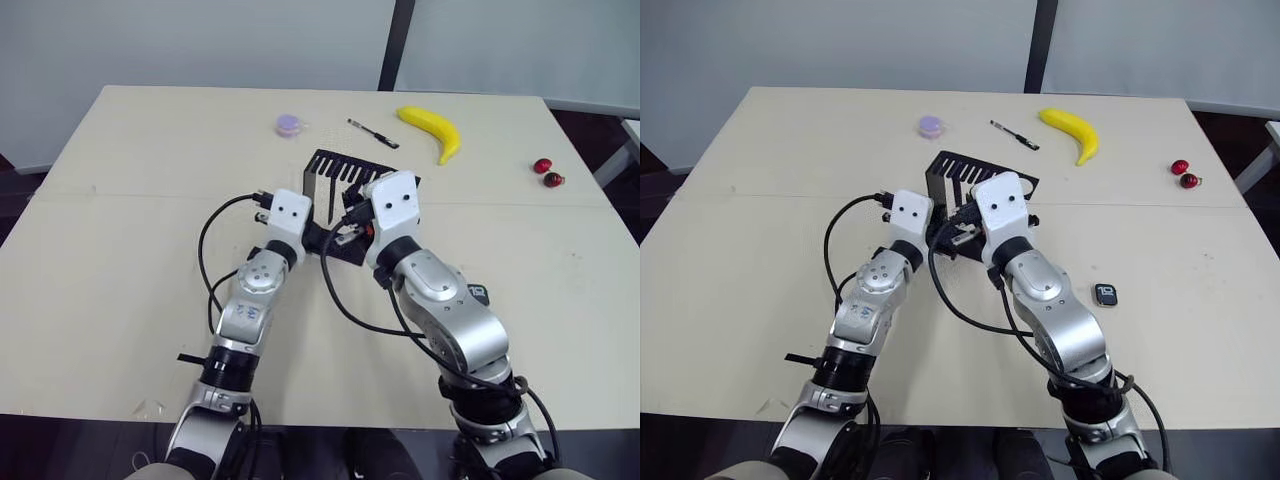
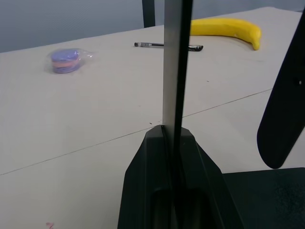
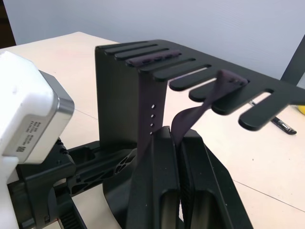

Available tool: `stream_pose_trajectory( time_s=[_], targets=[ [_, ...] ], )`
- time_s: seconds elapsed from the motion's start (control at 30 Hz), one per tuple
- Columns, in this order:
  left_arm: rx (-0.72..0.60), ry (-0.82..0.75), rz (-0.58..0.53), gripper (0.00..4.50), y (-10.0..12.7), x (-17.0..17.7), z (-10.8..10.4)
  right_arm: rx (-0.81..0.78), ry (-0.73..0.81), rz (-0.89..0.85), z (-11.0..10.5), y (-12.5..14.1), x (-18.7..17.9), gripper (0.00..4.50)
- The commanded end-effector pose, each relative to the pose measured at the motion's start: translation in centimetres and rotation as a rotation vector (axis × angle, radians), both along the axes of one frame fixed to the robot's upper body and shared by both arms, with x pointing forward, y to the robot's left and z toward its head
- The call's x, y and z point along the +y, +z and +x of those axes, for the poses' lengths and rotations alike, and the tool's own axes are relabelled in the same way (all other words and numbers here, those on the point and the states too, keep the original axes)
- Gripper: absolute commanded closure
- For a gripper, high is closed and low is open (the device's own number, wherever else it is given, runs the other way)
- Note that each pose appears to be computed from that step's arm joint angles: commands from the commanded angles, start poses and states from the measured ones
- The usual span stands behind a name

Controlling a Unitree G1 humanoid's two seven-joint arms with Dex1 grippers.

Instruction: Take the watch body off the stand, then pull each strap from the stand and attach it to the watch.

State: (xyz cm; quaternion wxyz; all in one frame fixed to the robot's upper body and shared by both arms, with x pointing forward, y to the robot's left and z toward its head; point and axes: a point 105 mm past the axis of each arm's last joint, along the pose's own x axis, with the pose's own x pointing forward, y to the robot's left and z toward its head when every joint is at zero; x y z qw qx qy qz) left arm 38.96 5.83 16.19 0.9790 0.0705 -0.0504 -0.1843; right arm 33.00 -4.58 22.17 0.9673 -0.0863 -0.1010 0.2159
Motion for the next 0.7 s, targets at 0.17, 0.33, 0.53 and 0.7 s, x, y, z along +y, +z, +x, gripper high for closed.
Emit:
stream_pose_trajectory(
  time_s=[0.17,0.33,0.53,0.7],
  targets=[
    [0.011,-0.003,0.010,4.50,-0.6,-0.2,-0.2,-0.102,-0.028,-0.015,-1.1,2.0,-0.5,4.46],
    [0.022,0.022,-0.002,4.50,-0.5,0.2,0.3,-0.129,-0.051,-0.083,-1.0,1.7,-1.1,4.46],
    [0.025,0.023,-0.004,4.50,-0.5,0.3,0.5,-0.162,-0.034,-0.131,-1.4,1.4,-0.9,4.46],
    [0.031,0.015,-0.005,4.50,-0.6,0.0,0.5,-0.163,0.022,-0.119,-2.0,1.5,-0.5,4.46]
  ],
)
